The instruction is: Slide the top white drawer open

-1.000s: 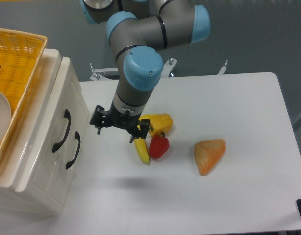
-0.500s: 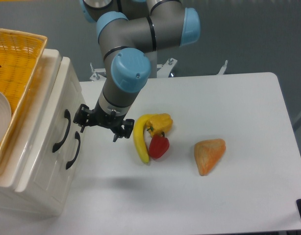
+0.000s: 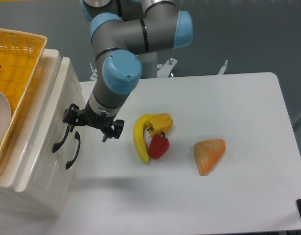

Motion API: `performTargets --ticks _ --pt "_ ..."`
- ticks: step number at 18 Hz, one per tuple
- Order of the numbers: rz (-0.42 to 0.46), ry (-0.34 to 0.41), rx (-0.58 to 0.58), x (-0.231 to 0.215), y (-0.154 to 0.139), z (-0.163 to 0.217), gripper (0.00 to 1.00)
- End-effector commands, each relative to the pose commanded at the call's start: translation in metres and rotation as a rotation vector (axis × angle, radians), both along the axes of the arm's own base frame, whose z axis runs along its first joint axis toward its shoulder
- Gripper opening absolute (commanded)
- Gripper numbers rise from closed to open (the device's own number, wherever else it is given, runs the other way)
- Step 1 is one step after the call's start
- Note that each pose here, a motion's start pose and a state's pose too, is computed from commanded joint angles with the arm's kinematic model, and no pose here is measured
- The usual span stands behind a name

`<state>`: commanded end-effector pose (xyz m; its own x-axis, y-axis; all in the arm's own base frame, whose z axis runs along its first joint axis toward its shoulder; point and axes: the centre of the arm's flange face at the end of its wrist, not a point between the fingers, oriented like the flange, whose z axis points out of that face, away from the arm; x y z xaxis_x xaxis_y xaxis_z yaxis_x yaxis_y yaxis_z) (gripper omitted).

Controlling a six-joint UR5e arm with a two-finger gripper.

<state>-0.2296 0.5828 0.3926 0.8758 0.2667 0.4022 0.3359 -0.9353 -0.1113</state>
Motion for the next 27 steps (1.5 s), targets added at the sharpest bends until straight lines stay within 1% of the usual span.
performTargets --ticks 3,6,22,27 --pt "-0.002 -0.002 -0.003 0.001 0.001 -0.002 1.0" --pt "-0.017 -0.007 -0.012 0.013 0.003 -0.008 1.0" --pt "-0.019 -0.017 -0.028 0.016 0.001 -0.018 1.0" --pt "-0.017 -0.012 -0.031 0.023 0.008 -0.022 1.0"
